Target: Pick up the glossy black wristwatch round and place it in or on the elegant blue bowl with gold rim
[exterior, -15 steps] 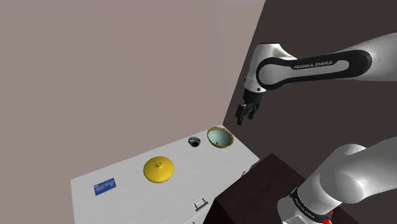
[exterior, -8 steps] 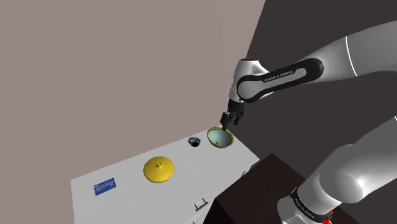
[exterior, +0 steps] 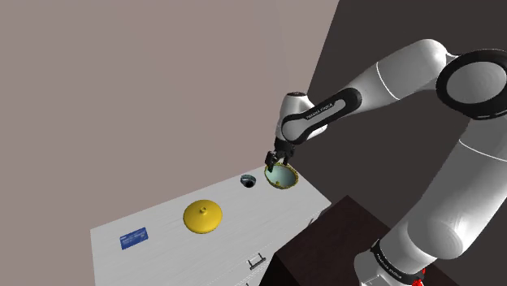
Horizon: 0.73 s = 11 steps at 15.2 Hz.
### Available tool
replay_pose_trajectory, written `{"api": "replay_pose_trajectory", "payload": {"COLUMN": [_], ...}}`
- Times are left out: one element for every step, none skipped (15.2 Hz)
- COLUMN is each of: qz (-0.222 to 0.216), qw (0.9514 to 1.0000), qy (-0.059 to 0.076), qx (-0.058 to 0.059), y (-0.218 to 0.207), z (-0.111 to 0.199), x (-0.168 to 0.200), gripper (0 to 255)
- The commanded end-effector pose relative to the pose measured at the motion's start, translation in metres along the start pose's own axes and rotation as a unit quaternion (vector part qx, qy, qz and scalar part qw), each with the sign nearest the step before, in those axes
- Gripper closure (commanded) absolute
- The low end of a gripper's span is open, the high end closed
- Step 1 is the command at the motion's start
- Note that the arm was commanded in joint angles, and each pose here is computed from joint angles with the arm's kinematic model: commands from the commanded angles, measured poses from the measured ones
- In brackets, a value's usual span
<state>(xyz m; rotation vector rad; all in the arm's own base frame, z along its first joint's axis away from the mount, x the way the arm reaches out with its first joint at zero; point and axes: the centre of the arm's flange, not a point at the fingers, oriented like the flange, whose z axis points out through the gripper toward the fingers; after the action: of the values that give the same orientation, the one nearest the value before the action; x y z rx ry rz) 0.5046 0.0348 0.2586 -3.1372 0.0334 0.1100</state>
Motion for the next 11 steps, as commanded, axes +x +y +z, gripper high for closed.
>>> {"api": "replay_pose_trajectory", "payload": {"qz": [0.004,0.006,0.008,0.01,0.013,0.015,0.017,0.019,0.021,0.023,0.025], "qw": [1.0,1.0,0.9999,0.9999,0.9999,0.9998,0.9998,0.9997,0.9997,0.9996,0.9995], "qy": [0.003,0.005,0.006,0.007,0.009,0.01,0.012,0.013,0.015,0.016,0.017], "qx": [0.0,0.001,0.001,0.001,0.001,0.001,0.001,0.001,0.001,0.001,0.001], "y": [-0.002,-0.003,-0.003,-0.003,-0.003,-0.003,-0.003,-0.004,-0.004,-0.004,-0.003], "z": [0.018,0.028,0.037,0.047,0.056,0.066,0.076,0.085,0.095,0.104,0.114], "x": [0.016,0.024,0.033,0.041,0.05,0.058,0.067,0.076,0.084,0.093,0.102], "gripper": [0,0,0,0,0,0,0,0,0,0,0]}}
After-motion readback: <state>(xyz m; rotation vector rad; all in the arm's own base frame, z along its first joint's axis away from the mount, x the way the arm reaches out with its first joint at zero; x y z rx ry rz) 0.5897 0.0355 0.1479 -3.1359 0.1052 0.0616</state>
